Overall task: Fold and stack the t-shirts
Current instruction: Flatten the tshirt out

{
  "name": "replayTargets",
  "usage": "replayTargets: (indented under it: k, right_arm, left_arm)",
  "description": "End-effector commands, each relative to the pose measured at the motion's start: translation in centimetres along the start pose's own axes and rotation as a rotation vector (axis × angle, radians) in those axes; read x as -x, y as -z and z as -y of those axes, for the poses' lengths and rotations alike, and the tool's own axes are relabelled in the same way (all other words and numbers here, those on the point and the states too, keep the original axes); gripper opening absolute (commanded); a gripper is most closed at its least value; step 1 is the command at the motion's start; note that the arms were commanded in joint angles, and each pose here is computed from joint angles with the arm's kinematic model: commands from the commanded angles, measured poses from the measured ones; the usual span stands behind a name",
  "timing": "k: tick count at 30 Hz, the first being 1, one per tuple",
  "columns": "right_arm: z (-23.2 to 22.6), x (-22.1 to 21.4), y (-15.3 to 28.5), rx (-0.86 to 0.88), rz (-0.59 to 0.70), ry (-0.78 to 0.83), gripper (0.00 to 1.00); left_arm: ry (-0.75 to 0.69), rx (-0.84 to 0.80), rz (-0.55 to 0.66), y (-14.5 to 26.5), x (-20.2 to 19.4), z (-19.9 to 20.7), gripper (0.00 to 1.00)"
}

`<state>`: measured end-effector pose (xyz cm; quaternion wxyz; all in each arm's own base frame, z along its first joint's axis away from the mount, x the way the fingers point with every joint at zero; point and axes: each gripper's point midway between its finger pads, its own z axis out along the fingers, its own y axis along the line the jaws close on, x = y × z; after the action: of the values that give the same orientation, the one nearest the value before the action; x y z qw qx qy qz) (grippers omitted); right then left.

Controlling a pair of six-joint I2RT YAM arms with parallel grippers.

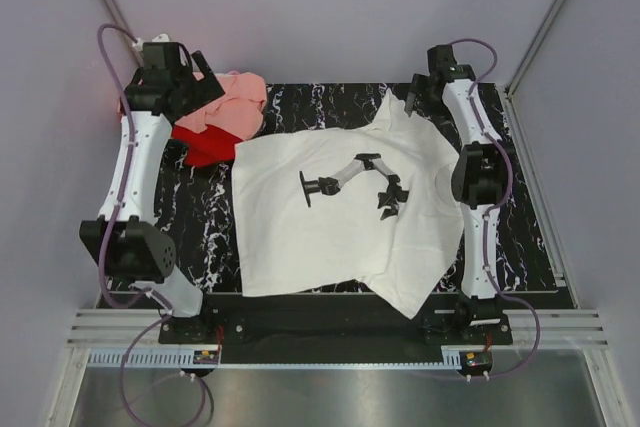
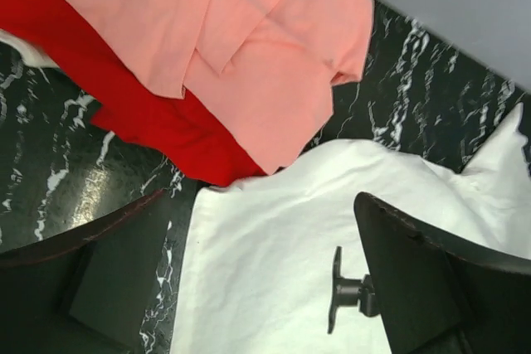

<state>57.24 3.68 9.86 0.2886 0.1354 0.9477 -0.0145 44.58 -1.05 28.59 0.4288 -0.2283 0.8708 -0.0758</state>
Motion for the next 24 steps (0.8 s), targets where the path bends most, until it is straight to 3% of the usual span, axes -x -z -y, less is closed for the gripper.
replayTargets:
  k: [1,6,7,9,10,14,15,16,19,24]
  right_arm:
    - [-3.9,7.0,15.4,0.221,0.266,-0.063,1.0]
    - [-1.1,4.1,17.2,0.148,0.252,-0.049,1.0]
    - [-1.0,3.8,17.1,0.148,0.258,-0.047,1.0]
    - [-0.5,1.2,16.2,0.148,0.205,-0.039,1.0]
    - [-0.5,0.2,15.7,0.153,0.179,-0.049,1.0]
    - [-0.2,-5.0,14.0,0.163,0.063,-0.147,1.0]
    - [-0.1,-7.7,13.6,0.184,0.021,-0.162,1.0]
    - [-1.7,-7.4,13.5,0.281,0.047,-0.184,1.0]
    - [-2.5,-10.7,12.0,0.354,-0.028,-0.204,1.0]
    - [-1.1,-14.7,8.0,0.293,-0.176,-0.232,1.0]
  left_arm:
    - [-0.027,0.013,0.159,6.8,3.5,-0.2,0.99]
    - [-0.079,-0.036,0.172,9.5,-1.1,0.0,0.99]
    - [-0.09,-0.028,0.106,8.2,-4.1,-0.8,0.99]
    - [-0.1,-0.078,0.085,8.1,-6.7,-0.6,0.98]
    - [-0.114,-0.075,0.003,6.6,-10.6,-1.5,0.97]
    - [-0.114,-0.112,-0.081,5.8,-16.8,-2.1,0.95]
    - [-0.112,-0.131,-0.083,5.7,-17.6,-1.9,0.95]
    - [-0.102,-0.143,-0.101,5.5,-18.5,-1.7,0.95]
    - [-0.102,-0.166,-0.171,4.3,-21.3,-1.4,0.94]
    - [-0.112,-0.177,-0.259,1.6,-24.3,-0.5,0.94]
